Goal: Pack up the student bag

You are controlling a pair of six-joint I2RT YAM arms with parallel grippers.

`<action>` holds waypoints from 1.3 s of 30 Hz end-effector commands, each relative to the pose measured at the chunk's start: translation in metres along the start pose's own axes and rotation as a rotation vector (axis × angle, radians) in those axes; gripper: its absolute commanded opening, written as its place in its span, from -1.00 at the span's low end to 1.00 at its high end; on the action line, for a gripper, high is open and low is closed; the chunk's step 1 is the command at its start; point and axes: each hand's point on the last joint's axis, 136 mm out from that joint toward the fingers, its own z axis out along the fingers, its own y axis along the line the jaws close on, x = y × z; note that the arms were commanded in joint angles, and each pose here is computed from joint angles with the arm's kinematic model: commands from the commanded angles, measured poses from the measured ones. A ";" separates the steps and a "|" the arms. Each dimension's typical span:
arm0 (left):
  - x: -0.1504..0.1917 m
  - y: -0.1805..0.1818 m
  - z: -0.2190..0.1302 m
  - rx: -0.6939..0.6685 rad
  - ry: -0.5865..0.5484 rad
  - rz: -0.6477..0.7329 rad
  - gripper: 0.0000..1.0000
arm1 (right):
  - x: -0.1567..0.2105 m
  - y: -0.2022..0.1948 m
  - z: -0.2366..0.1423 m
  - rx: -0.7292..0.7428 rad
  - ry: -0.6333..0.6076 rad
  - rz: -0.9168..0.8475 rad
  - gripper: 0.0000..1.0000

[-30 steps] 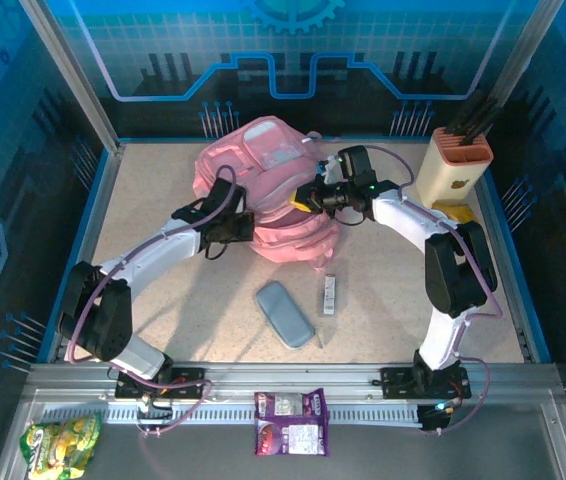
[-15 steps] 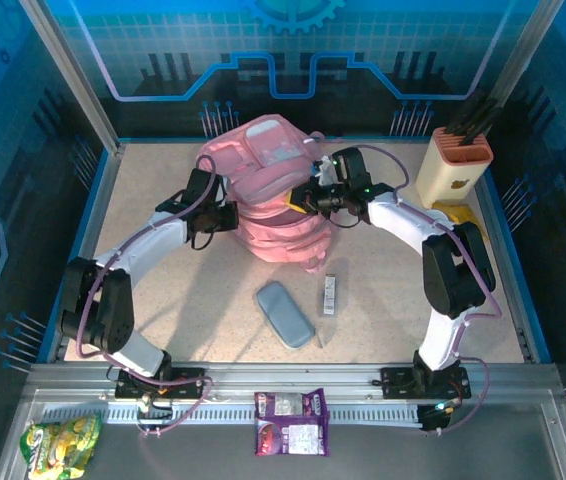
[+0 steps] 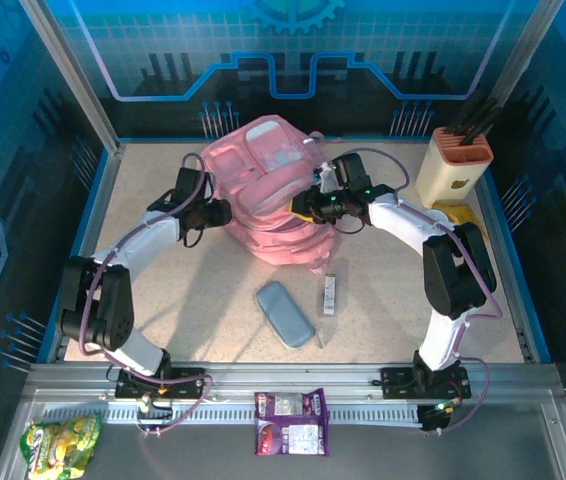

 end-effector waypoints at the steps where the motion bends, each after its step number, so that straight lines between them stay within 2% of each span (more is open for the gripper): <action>1: 0.005 -0.023 -0.026 0.126 -0.025 -0.085 0.03 | 0.017 0.023 -0.022 0.024 0.038 -0.148 0.00; 4: 0.027 -0.034 -0.042 0.191 0.028 -0.178 0.05 | 0.046 0.024 -0.030 0.099 0.101 -0.244 0.17; 10: 0.076 -0.063 -0.063 0.222 0.071 -0.156 0.12 | 0.126 -0.013 -0.046 0.353 0.251 -0.402 0.59; 12: 0.090 -0.059 -0.064 0.183 0.087 -0.175 0.12 | 0.152 -0.018 -0.045 0.389 0.296 -0.463 0.72; 16: 0.107 -0.057 -0.065 0.193 0.093 -0.211 0.13 | 0.203 -0.029 -0.031 0.453 0.398 -0.576 0.98; 18: 0.113 -0.055 -0.066 0.199 0.100 -0.225 0.13 | 0.220 -0.032 -0.024 0.473 0.423 -0.608 0.99; 22: 0.124 -0.034 -0.068 0.107 0.110 -0.269 0.16 | 0.241 -0.038 -0.013 0.522 0.447 -0.670 0.99; 26: 0.130 -0.032 -0.071 0.125 0.102 -0.291 0.26 | 0.264 -0.042 0.001 0.527 0.486 -0.716 0.99; 33: 0.134 -0.028 -0.069 0.110 0.112 -0.278 0.57 | 0.283 -0.051 0.019 0.556 0.530 -0.754 0.99; 39: 0.133 -0.026 -0.068 0.095 0.107 -0.272 0.74 | 0.280 -0.069 0.025 0.685 0.525 -0.765 0.99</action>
